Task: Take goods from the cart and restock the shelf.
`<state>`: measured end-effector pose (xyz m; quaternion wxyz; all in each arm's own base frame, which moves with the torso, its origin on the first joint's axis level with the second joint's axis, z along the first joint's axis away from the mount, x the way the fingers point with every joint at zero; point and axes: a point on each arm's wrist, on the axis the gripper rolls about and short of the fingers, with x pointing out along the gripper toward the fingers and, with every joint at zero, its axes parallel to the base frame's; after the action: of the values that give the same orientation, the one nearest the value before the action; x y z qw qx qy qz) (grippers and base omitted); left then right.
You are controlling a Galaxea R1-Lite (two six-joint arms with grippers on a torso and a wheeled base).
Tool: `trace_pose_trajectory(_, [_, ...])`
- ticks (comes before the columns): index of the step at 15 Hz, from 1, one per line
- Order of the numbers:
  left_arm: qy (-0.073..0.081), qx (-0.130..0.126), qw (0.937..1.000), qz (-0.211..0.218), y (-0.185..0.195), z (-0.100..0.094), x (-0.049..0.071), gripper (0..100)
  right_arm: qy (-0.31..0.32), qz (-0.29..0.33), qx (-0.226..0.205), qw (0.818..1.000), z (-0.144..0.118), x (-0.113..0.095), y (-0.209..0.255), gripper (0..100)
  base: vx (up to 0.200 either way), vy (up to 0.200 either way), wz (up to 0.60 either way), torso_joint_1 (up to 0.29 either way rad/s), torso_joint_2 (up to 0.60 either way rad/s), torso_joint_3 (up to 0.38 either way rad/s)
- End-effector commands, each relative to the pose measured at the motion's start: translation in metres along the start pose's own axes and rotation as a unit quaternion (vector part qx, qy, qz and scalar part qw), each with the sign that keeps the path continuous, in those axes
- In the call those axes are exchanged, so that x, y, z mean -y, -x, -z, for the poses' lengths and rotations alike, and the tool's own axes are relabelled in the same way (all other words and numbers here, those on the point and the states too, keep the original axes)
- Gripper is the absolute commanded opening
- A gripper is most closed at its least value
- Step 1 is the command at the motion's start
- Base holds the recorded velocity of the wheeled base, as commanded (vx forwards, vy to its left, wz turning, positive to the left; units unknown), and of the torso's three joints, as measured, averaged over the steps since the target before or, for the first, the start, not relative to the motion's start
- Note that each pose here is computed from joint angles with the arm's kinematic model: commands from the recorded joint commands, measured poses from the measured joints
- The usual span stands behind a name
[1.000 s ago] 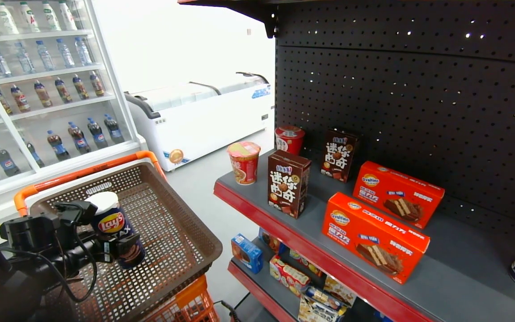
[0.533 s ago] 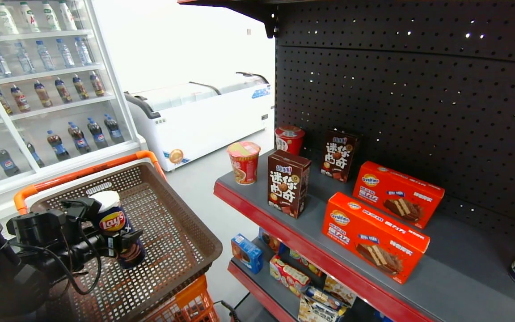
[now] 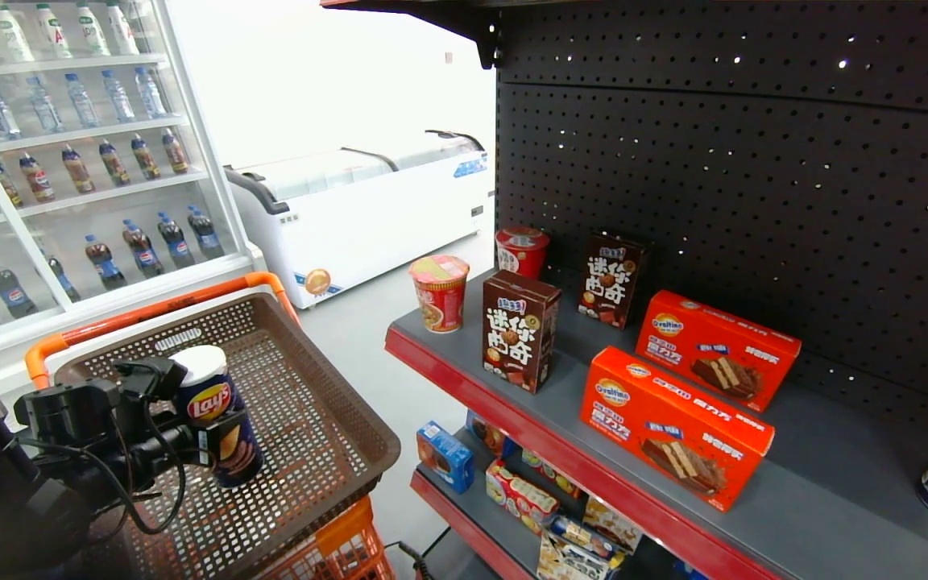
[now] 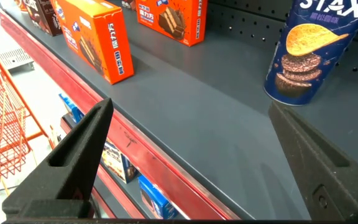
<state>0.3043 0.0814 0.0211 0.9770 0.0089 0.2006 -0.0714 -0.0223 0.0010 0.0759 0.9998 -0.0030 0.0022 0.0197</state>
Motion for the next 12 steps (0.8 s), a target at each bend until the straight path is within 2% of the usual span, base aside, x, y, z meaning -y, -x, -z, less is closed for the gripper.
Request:
trace_pose_trajectory(1, [-0.008,0.014,0.9999,-0.003,0.005,-0.009,0.005,0,0.0,0.0,0.0,1.0,0.0,0.0,0.0,100,0.0,0.0,0.0,0.0,0.0,0.0])
trace_pose_trajectory(4, [-0.019,0.039,0.9988,-0.024,0.018,-0.026,0.007,0,0.0,0.001,0.0,1.0,0.0,0.0,0.0,100,0.0,0.0,0.0,0.0,0.0,0.0])
trace_pose_trajectory(7, [-0.027,0.065,0.9973,-0.023,0.038,-0.048,0.012,0,0.001,0.0,0.0,1.0,0.0,0.0,0.0,100,0.0,0.0,0.0,0.0,0.0,0.0])
trace_pose_trajectory(10, [-0.03,0.068,0.9956,-0.058,0.068,-0.067,0.024,0,0.001,0.0,0.0,1.0,0.0,0.0,0.0,100,0.0,0.0,0.0,0.0,0.0,0.0])
trace_pose_trajectory(11, [-0.032,0.069,0.9955,-0.057,0.07,-0.068,0.026,0,0.0,0.0,0.0,1.0,0.0,0.0,0.0,100,0.0,0.0,0.0,0.0,0.0,0.0])
trace_pose_trajectory(12, [-0.039,0.09,0.9939,-0.051,0.088,-0.08,0.035,0,0.0,0.0,0.0,1.0,0.0,0.0,0.0,100,0.0,0.0,0.0,0.0,0.0,0.0])
